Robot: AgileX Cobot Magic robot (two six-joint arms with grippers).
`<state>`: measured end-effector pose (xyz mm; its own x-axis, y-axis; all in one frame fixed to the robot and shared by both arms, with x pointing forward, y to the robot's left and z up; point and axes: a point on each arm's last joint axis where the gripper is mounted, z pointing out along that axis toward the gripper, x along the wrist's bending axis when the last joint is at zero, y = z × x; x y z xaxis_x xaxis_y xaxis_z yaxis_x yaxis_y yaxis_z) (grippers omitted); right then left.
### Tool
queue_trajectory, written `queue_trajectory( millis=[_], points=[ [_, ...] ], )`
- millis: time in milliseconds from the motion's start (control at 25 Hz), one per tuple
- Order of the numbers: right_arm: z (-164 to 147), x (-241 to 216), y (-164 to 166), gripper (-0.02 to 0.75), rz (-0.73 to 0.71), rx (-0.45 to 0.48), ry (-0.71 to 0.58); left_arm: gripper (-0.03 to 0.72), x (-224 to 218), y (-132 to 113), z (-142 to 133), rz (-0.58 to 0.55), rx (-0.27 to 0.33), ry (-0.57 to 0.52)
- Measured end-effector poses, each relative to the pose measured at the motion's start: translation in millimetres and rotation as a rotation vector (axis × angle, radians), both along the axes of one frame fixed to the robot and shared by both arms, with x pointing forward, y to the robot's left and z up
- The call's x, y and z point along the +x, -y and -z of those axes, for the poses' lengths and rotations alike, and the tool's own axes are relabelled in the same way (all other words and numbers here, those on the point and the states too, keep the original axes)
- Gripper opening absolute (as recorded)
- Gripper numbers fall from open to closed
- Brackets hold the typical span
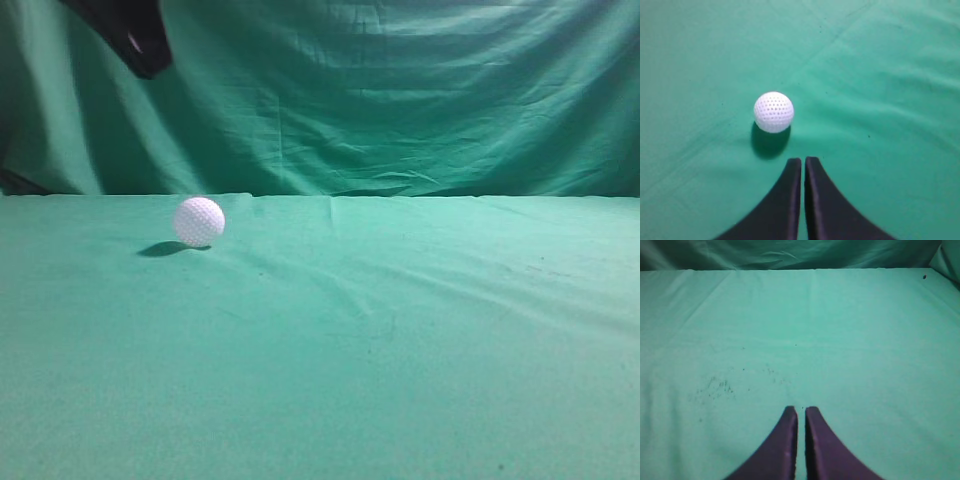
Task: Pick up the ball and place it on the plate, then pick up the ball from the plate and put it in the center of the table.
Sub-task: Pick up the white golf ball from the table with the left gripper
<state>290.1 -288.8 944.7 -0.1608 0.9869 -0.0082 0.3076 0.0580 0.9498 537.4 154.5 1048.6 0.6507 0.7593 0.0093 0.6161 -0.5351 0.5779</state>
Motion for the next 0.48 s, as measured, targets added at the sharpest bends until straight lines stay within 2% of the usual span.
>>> queue_trajectory(
  millis=[120,160,200,240,280,480],
  points=[
    [0.0,0.0,0.0,0.050,0.000,0.000,0.000,0.000,22.6,8.6,7.9,0.003,0.026,-0.013],
    [0.0,0.0,0.0,0.000,0.000,0.000,0.000,0.050,29.5,11.4,11.7,0.005,0.033,-0.018],
    [0.0,0.0,0.0,0.050,0.000,0.000,0.000,0.050,35.2,13.6,14.4,0.007,0.038,-0.020],
    [0.0,0.0,0.0,0.050,0.000,0.000,0.000,0.108,40.6,15.7,19.7,0.009,0.046,-0.028],
    [0.0,0.0,0.0,0.000,0.000,0.000,0.000,0.159,44.4,17.3,25.9,0.009,0.052,-0.042],
    [0.0,0.0,0.0,0.000,0.000,0.000,0.000,0.556,53.9,21.5,52.3,-0.010,0.069,-0.110]
  ],
)
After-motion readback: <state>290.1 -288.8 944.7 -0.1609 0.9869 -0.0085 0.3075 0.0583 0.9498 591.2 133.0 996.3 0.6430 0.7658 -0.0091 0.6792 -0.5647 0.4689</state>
